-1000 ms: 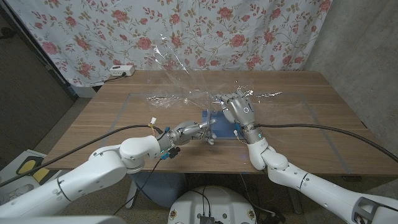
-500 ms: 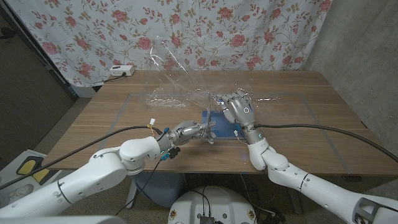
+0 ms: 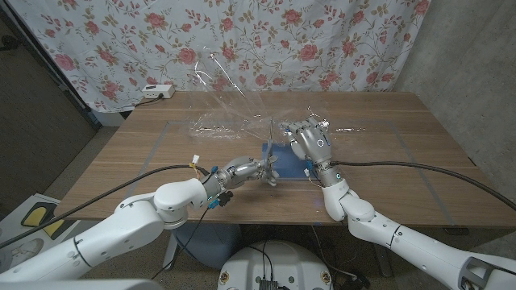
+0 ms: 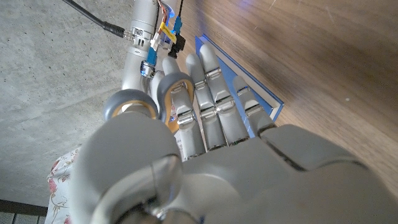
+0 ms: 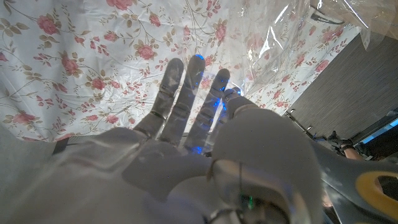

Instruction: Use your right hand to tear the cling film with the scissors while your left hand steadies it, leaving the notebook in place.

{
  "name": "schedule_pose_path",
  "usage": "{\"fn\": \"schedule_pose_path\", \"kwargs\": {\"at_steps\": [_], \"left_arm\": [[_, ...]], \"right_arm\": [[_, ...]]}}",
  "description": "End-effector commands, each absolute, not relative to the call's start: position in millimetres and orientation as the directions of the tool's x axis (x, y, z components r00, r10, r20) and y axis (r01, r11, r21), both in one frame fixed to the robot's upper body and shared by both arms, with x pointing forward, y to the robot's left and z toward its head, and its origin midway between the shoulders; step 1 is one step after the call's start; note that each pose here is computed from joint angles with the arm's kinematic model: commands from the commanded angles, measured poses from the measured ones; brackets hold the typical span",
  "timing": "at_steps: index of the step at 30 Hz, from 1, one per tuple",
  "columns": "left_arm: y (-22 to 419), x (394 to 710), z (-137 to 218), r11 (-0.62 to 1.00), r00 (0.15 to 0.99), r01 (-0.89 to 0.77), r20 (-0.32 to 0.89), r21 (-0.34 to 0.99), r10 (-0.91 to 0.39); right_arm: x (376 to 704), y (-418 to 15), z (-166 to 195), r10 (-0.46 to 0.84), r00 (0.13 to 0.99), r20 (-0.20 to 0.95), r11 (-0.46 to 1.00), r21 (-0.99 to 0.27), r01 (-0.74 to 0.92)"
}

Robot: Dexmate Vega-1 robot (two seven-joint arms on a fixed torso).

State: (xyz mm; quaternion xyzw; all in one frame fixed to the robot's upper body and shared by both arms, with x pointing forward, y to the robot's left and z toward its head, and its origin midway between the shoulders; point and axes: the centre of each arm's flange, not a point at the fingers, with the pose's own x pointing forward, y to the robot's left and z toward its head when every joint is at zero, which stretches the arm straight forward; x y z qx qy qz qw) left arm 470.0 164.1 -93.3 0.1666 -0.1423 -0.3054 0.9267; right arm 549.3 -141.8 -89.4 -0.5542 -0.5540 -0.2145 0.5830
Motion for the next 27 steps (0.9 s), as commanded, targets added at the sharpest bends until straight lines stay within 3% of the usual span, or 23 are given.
{"fn": "schedule_pose_path", "kwargs": {"at_steps": [1,27], "left_arm": [[161,466,-94,0.750,0.761,0.530,0.167,0.396,-0.627],[159,460,-94,0.733,0.746,0.545,0.163,0.408,-0.645]], "right_arm": [[557,-145,-89,0.359,0.316,0.878,0.269,-0.422,0.866],[574,-148,-85,0.349,0.355,0.868,0.214,-0.442,0.871]]}}
